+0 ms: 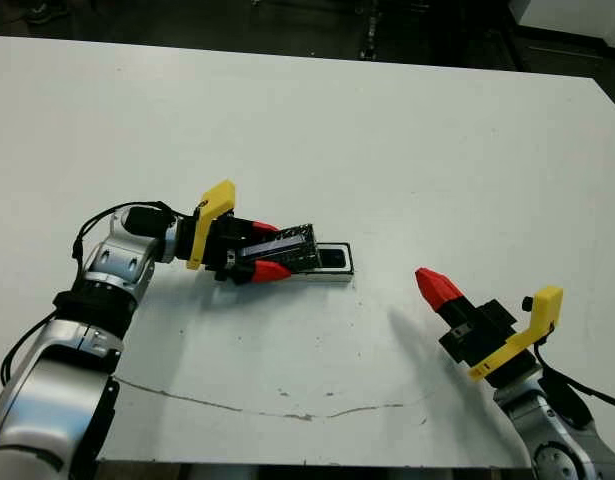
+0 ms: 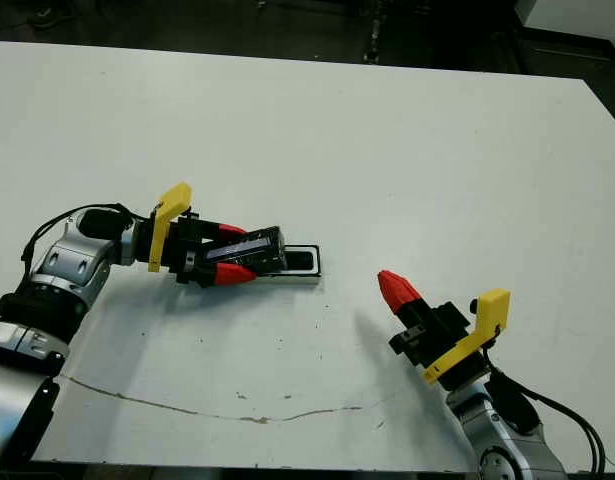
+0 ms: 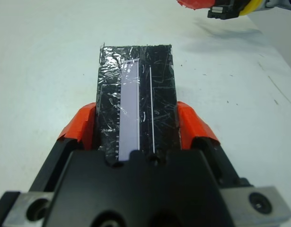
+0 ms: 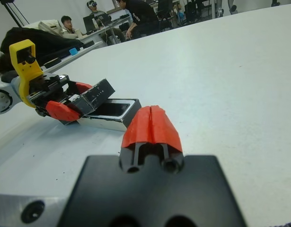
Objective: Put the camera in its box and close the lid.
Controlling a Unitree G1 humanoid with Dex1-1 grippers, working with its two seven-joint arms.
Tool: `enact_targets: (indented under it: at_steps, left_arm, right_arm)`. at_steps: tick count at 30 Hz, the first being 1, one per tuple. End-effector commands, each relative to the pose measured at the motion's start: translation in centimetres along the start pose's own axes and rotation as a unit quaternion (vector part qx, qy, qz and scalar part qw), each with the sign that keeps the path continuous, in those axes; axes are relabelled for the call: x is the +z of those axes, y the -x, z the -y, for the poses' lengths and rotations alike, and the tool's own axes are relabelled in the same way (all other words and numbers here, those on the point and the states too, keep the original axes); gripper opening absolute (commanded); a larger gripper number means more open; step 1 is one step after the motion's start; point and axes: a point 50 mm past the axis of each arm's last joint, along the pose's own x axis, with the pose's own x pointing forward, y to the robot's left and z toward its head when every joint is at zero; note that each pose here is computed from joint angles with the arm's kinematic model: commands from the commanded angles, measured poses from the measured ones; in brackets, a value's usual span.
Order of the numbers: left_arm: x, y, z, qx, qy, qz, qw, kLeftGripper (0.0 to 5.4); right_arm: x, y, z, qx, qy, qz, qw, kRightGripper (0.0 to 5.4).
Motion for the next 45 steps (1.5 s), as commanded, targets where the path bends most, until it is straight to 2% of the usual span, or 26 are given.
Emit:
enact_targets:
  at_steps: [1, 8, 15, 23, 30, 42, 45]
  left_arm:
    - [-1.8, -2.5, 1.7, -0.031, 0.013, -0.016, 0.999, 3.16]
    - [-2.1, -3.3, 2.0, -0.031, 0.016, -0.030, 0.999, 3.16]
    - [-2.0, -4.5, 2.0, -0.042, -0.014, -0.055, 0.997, 3.16]
    - [-2.5, -6.2, 1.8, -0.058, 0.005, -0.081, 0.995, 3.16]
    - [-2.3, -7.3, 1.8, -0.073, -0.024, -0.105, 0.992, 3.16]
    - [-2.3, -8.9, 2.1, -0.098, -0.007, -0.090, 0.991, 3.16]
    - [-2.4, -9.0, 2.0, -0.085, -0.011, -0.111, 0.990, 3.16]
  right_arm:
    - [0.0, 0.3, 0.3, -0.005, 0.004, -0.001, 1.000, 0.00]
    - [0.1, 0.3, 0.3, -0.004, 0.004, 0.003, 1.000, 0.00]
    - [0.2, 0.3, 0.3, -0.007, 0.005, 0.002, 1.000, 0.00]
    - [0.6, 0.4, 0.6, -0.009, -0.012, 0.009, 1.000, 0.00]
    - [1.2, 0.7, 0.7, -0.002, -0.006, 0.024, 1.000, 0.00]
    - [1.3, 0.8, 0.7, -0.002, -0.002, 0.027, 1.000, 0.00]
    - [1.3, 0.7, 0.7, 0.000, -0.003, 0.027, 1.000, 0.00]
